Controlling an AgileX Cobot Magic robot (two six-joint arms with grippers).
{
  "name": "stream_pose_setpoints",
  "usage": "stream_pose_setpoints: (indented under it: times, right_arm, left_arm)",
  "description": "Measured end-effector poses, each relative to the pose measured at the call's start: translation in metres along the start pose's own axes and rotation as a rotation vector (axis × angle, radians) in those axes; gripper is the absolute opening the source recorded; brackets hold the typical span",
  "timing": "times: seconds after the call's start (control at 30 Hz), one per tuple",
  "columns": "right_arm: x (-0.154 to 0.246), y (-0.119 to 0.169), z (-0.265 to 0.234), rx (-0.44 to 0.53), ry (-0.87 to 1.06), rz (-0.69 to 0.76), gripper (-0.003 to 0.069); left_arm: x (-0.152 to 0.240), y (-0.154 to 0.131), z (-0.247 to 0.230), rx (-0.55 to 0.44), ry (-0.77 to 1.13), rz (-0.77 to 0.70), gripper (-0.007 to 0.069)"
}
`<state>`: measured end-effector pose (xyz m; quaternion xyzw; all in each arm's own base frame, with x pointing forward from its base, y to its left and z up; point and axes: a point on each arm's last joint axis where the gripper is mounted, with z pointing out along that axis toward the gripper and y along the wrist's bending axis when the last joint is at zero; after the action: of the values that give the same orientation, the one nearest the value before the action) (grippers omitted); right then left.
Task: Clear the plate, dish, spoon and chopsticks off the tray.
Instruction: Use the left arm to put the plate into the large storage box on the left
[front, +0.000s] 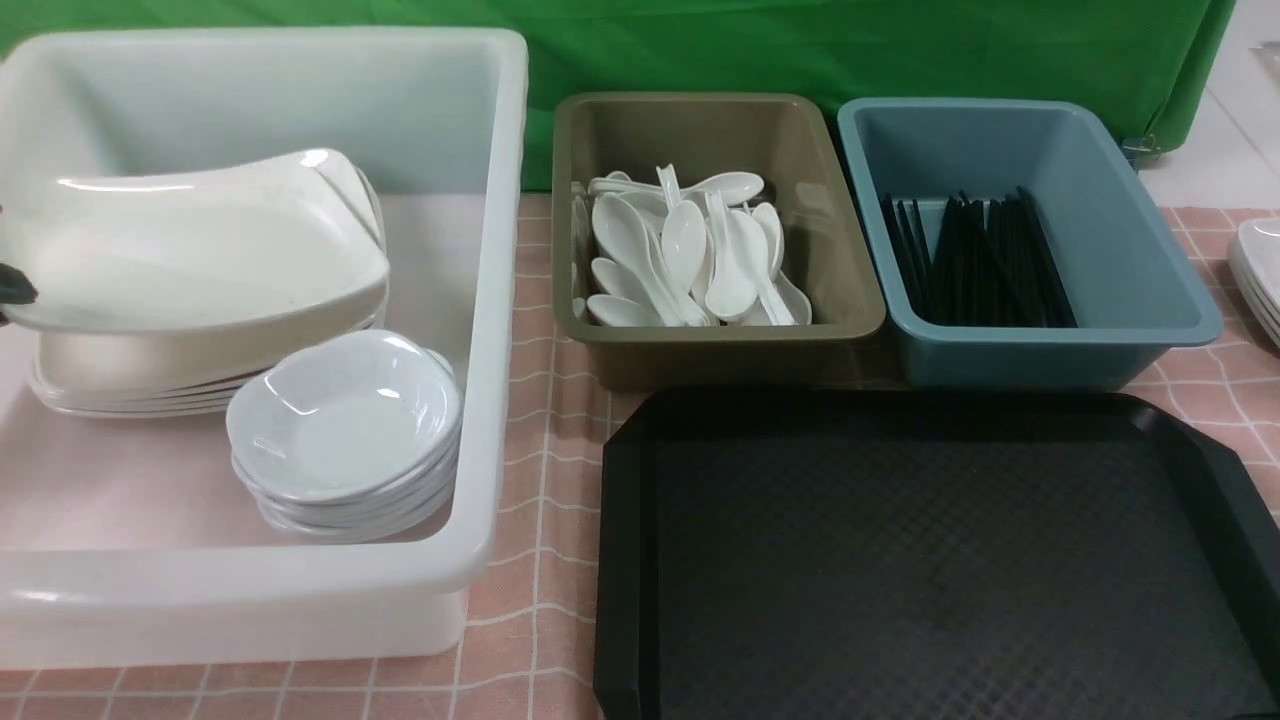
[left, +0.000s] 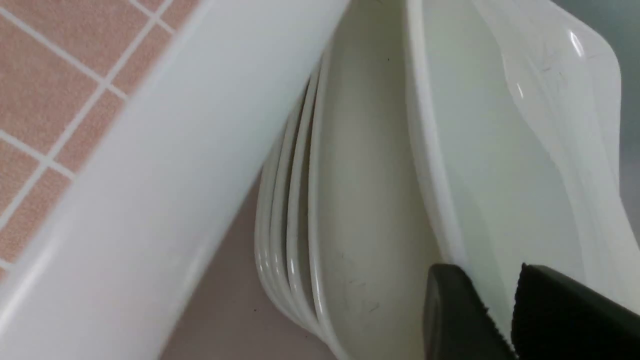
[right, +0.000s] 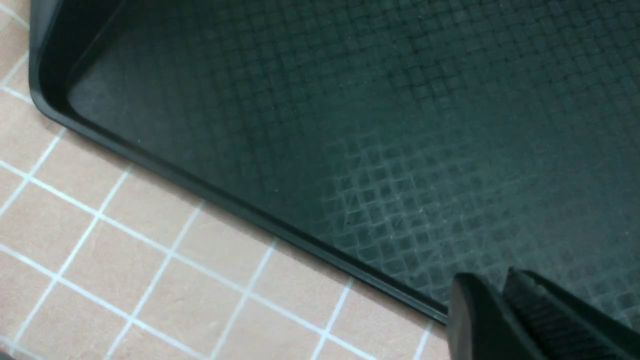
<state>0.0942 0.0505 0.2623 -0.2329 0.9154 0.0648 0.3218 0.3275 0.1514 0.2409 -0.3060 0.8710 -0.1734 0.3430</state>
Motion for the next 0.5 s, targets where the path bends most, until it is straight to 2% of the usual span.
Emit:
stream_pose_setpoints:
  times: [0.13, 0.17, 0.23, 0.3, 0.4, 0.43, 0.47, 0.5]
  right_arm:
    - [-0.001, 0.000, -0.002, -0.003, 0.002, 0.003, 0.0142]
    - [-0.001, 0.000, -0.002, -0.002, 0.004, 0.003, 0.0142]
    - [-0.006, 0.000, -0.009, -0.001, 0.000, 0.002, 0.0142]
    - [-0.016, -0.001, -0.022, 0.000, -0.019, -0.012, 0.0142]
    - [-0.027, -0.002, -0.038, 0.004, -0.041, -0.041, 0.0139]
    - [-0.035, -0.003, -0.053, 0.005, -0.055, -0.057, 0.0114]
    - [-0.035, -0.003, -0.053, 0.005, -0.055, -0.057, 0.0114]
    - [-0.044, -0.004, -0.072, 0.011, -0.076, -0.090, 0.0070]
  left_arm:
    - [-0.010, -0.007, -0.007, -0.005, 0.011, 0.086, 0.0342]
    - [-0.011, -0.007, -0.008, -0.003, 0.010, 0.088, 0.0342]
    - [-0.018, -0.013, -0.014, -0.002, 0.023, 0.142, 0.0392]
    - [-0.026, -0.019, -0.021, 0.001, 0.033, 0.148, 0.0395]
    - [-0.032, -0.027, -0.028, 0.020, 0.053, 0.137, 0.0354]
    - [-0.034, -0.035, -0.033, 0.045, 0.085, 0.141, 0.0274]
    - [-0.034, -0.036, -0.033, 0.047, 0.082, 0.143, 0.0264]
    - [-0.033, -0.047, -0.035, 0.070, 0.114, 0.174, 0.0169]
